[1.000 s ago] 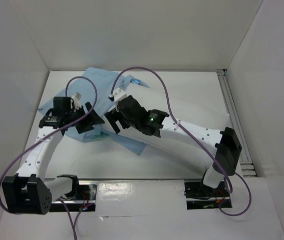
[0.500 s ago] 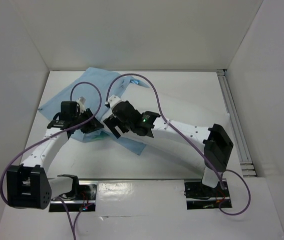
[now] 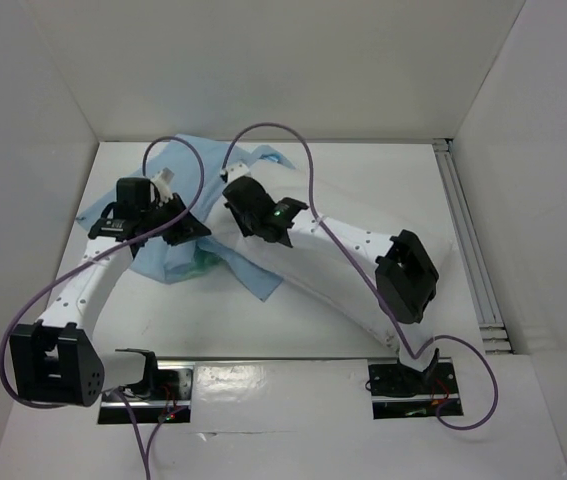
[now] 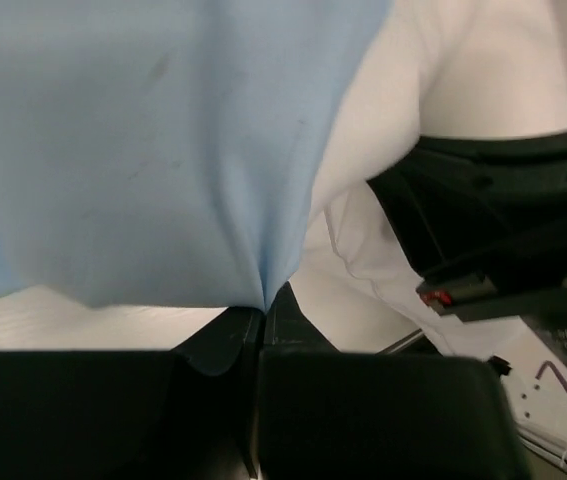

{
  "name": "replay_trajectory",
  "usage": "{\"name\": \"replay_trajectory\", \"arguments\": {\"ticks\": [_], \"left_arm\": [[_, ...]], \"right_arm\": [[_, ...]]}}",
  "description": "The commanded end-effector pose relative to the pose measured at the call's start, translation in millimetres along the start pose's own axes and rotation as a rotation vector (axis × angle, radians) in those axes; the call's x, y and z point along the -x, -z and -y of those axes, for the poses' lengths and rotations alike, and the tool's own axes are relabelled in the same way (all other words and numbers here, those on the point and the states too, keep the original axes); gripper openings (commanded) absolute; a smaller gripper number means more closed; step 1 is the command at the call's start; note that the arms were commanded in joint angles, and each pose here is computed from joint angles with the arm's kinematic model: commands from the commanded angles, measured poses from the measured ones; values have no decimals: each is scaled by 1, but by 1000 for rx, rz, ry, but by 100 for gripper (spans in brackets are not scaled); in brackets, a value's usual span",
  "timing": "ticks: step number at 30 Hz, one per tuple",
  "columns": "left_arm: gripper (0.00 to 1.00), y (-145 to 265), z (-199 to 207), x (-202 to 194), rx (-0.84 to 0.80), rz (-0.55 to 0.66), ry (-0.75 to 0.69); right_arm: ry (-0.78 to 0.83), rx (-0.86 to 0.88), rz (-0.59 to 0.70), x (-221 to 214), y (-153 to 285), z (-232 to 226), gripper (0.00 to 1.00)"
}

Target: Put the pillow into the pillowcase

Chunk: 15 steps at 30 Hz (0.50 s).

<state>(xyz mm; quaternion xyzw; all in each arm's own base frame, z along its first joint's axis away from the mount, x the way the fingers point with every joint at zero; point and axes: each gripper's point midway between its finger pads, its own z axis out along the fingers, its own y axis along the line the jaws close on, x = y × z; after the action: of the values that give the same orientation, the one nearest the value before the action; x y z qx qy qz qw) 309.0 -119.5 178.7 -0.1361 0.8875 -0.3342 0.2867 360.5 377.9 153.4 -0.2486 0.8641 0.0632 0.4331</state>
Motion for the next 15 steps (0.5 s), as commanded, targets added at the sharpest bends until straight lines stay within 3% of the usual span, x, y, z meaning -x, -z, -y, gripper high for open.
{"name": "replay_trajectory", "arguments": {"ticks": [1,5,9,15], "left_arm": [[0,31,54,16,-171,6,-94],[0,49,86,24,-277,-10,-131],[0,60,109,26,-361,-54,-146],[0,54,89,10,-287,-118,-106]], "right_arm": [[-74,-273,55,36,2,94,0],[-37,-283,98,63,11,98,0],[15,-271,16,26,-6,76,0],[-12,-216,-109,-47,-32,47,0]]}}
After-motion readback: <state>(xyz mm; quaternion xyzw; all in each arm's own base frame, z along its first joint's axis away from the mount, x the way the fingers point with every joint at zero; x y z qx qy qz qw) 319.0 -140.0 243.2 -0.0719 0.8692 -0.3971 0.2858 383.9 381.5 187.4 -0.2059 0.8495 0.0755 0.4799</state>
